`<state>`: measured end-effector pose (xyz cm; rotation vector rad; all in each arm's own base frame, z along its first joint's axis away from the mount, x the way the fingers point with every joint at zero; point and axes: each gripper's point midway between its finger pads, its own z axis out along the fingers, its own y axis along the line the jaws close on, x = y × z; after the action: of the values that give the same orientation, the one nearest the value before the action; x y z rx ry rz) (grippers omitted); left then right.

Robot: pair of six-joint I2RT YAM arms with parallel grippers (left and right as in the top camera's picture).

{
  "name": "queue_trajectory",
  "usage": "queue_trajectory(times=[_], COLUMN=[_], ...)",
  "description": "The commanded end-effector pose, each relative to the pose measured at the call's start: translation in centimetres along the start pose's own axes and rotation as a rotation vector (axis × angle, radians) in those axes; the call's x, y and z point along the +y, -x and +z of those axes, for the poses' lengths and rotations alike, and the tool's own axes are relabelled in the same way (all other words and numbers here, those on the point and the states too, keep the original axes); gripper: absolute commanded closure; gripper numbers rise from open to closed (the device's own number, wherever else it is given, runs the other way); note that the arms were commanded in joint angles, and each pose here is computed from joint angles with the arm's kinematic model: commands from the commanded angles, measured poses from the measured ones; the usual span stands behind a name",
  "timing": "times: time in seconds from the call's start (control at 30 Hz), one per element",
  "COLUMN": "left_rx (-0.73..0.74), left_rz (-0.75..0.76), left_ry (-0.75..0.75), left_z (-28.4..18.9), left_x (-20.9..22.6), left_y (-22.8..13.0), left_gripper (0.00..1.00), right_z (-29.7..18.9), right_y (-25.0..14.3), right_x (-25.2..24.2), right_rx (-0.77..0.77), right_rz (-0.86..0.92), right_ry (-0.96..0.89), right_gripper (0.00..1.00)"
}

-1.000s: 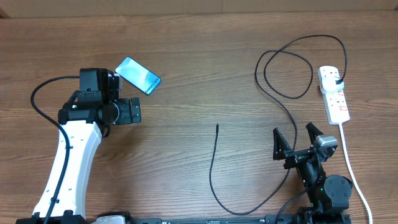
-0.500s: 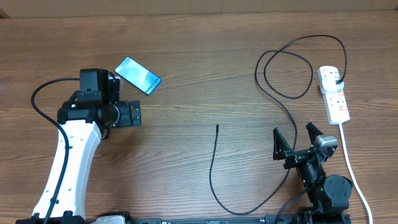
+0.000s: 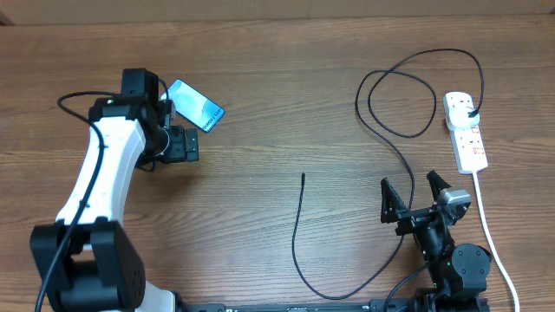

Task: Plug charger to phone and switch on socket
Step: 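Move the left gripper forward toward the phone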

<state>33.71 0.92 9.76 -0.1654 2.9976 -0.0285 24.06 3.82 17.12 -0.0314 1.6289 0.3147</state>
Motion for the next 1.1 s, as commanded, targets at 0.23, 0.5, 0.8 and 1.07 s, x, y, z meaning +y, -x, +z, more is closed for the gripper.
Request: queue_trajectory(times=[0.23,0.5,0.8,1.07], left_rx=[0.021,0.012,0.01,-0.025], left_rz=[-0.028,-0.028,-0.028,-0.027], left_ry=[-0.007,-0.008,-0.008,-0.011], left_z=[1.2,1.2,1.2,1.2], left_x=[0.1,0.1,0.1,0.0], left_y=[0.8,1.1,1.1,2.0], left_gripper=[0.0,0.0,0.0,0.0], right_z=[0.0,0.0,0.0,0.0], right_y=[0.0,0.0,0.0,0.0], right_x=[-0.1,-0.1,-0.1,-0.1], right_rx=[-0.006,-0.006,-0.006,-0.006], right_rz=[-0.005,-0.005,-0.005,-0.005], right_ry=[-0.006,-0.006,-0.006,-0.006], right_gripper=[0.0,0.0,0.0,0.0])
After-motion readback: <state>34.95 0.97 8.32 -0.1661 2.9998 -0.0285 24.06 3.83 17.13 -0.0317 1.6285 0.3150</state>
